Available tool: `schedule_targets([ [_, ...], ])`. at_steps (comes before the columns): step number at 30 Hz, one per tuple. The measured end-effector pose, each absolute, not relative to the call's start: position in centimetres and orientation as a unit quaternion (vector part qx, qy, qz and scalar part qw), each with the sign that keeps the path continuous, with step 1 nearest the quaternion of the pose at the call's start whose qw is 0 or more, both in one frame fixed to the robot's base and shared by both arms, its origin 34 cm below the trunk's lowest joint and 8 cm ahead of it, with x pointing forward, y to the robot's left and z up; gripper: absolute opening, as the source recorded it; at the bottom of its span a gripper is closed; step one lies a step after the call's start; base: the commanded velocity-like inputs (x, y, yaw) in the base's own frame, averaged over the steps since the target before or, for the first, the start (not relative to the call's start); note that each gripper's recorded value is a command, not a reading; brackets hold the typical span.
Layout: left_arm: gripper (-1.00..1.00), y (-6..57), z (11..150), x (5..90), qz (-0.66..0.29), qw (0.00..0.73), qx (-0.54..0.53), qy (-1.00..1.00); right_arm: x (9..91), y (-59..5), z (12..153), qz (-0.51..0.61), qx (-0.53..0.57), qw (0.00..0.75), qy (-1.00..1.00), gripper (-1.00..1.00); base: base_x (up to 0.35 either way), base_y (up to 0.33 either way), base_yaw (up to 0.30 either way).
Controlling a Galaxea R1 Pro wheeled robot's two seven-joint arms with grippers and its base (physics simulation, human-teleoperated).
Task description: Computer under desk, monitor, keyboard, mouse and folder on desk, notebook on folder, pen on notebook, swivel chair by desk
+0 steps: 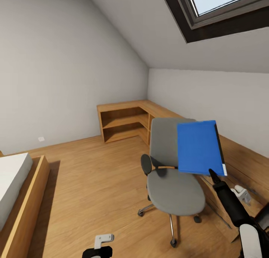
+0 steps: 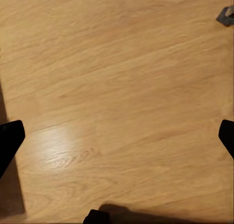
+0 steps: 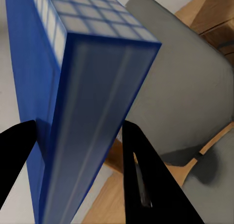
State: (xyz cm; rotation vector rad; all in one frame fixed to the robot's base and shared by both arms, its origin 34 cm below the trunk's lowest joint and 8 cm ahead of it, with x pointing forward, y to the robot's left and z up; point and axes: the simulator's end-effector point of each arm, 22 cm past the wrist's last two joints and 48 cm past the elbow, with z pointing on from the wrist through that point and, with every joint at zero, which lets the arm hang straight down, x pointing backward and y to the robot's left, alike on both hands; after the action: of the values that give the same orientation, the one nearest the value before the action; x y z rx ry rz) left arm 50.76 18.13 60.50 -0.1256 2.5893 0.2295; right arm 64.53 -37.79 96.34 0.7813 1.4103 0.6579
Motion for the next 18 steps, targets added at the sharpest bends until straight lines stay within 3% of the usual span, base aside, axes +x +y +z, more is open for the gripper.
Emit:
schedule_targets([
  [18,1.00,20.5,59.6,50.3,0.077,0.253,-0.037,0.964,64.8,-38.7,97.1,0.271,0.373,0.634,0.622,-1.00,0.000,0.000,0.000],
])
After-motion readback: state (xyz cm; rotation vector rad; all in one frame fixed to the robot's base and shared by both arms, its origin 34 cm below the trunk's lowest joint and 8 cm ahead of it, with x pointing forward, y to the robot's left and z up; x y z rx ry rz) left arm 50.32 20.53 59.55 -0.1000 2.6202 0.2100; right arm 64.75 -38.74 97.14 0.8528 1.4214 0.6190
